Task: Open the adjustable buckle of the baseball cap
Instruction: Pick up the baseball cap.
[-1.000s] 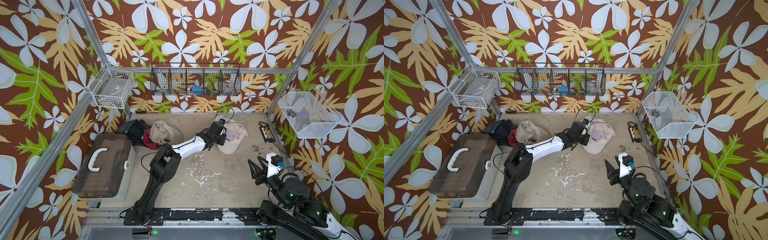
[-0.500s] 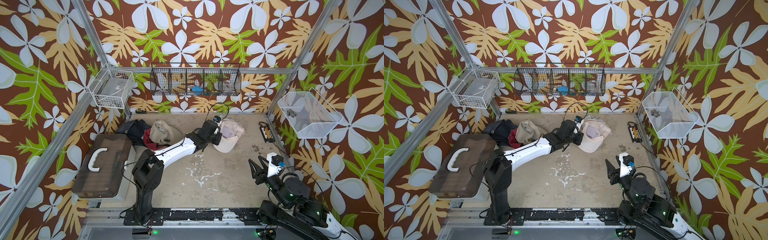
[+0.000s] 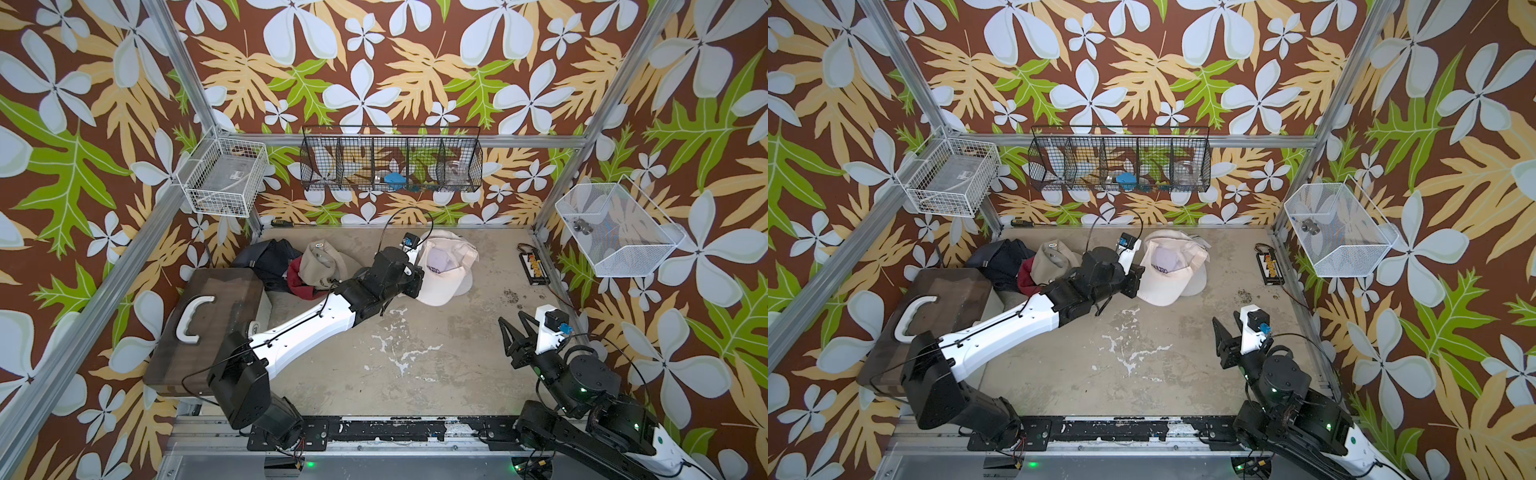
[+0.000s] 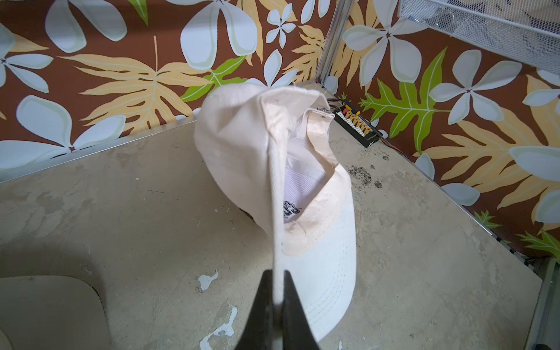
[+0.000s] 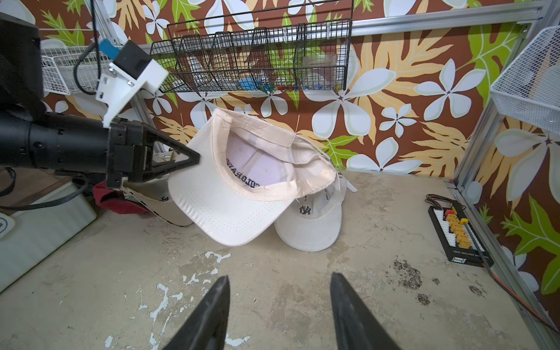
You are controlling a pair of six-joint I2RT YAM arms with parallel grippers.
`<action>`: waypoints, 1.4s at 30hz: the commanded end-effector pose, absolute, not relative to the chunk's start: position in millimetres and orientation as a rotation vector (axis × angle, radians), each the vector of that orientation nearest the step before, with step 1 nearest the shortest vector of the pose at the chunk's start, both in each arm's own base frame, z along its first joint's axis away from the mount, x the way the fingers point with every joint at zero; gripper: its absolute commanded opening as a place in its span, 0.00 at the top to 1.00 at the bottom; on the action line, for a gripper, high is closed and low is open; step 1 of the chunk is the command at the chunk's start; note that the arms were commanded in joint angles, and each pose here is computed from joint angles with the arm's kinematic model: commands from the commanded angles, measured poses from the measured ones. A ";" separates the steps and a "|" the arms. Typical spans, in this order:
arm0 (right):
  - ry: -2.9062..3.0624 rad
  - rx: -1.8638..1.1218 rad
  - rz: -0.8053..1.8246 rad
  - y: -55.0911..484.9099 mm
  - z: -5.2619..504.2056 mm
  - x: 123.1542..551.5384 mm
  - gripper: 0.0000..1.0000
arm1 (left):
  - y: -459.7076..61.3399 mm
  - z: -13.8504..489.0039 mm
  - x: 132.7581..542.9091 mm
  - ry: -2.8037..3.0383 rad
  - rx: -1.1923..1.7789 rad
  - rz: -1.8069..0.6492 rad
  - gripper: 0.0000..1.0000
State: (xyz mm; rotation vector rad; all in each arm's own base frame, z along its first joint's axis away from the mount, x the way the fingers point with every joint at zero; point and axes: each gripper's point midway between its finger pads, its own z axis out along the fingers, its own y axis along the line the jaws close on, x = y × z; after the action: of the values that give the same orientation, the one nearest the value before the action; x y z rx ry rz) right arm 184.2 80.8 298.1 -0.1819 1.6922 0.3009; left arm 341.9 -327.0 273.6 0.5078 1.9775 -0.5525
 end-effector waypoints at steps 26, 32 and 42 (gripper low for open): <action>1.680 -0.222 0.425 142.9 317.7 216.3 0.36 | -247.5 336.9 274.1 1.824 0.395 -0.617 1.00; 1.735 -0.177 0.597 146.1 304.2 251.2 0.36 | -236.0 343.9 259.7 1.806 0.375 -0.655 1.00; 1.707 -0.174 0.929 159.9 299.0 279.7 0.36 | -222.2 340.1 243.2 1.809 0.356 -0.691 1.00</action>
State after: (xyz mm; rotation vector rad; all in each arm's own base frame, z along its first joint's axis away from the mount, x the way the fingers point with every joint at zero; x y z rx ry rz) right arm 288.1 136.3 271.7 -0.0919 1.8107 0.7322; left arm 245.9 -223.5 335.5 0.3712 1.8218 -0.6679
